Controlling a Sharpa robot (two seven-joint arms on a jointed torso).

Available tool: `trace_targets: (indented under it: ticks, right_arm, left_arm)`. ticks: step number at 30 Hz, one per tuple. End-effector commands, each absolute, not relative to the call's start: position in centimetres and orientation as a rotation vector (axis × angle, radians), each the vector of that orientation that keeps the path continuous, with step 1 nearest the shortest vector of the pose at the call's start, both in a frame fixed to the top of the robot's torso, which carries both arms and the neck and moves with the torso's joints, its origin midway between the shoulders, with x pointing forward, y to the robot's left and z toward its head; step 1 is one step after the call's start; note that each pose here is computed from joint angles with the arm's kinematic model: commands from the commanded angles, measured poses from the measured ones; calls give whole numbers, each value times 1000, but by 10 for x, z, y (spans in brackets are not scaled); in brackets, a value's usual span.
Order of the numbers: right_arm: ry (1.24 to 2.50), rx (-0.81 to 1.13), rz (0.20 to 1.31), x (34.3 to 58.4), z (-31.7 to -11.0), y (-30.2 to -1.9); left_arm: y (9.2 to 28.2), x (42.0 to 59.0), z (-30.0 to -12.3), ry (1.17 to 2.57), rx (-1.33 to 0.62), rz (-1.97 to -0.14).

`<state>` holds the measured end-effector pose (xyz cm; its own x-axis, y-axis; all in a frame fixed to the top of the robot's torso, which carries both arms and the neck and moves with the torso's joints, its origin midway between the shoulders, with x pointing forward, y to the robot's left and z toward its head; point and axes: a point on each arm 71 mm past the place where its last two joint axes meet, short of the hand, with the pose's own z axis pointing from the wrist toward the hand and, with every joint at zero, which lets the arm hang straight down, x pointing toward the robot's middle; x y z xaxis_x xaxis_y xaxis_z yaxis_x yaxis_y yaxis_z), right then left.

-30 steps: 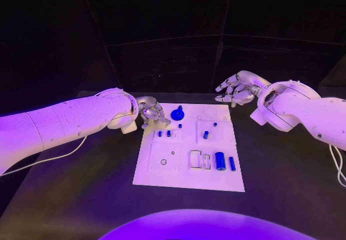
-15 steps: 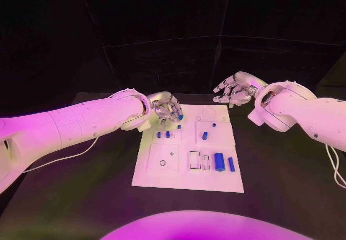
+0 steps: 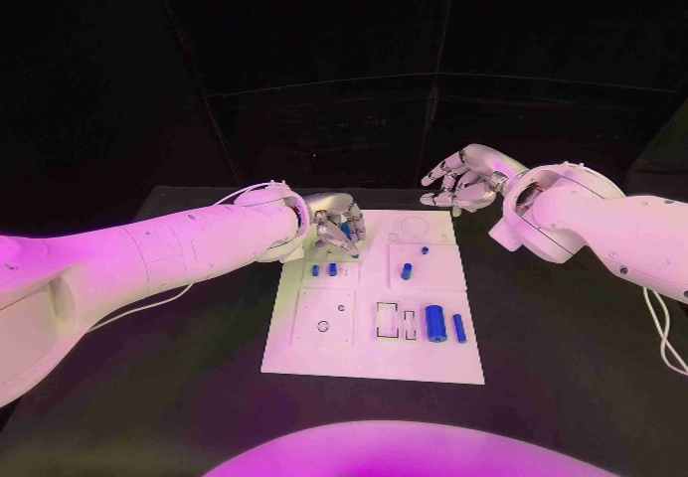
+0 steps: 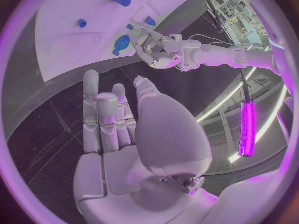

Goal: Assemble the parts on the task board

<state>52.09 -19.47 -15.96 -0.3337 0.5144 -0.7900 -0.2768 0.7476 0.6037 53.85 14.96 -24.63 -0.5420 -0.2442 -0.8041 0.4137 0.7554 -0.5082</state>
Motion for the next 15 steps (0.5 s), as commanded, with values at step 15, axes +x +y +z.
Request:
trace_targets:
  ticks: [15]
  right_arm:
    - [1731, 177, 821, 521, -158, -191]
  left_arm:
    - [141, 543, -258, 2009, 286, -729]
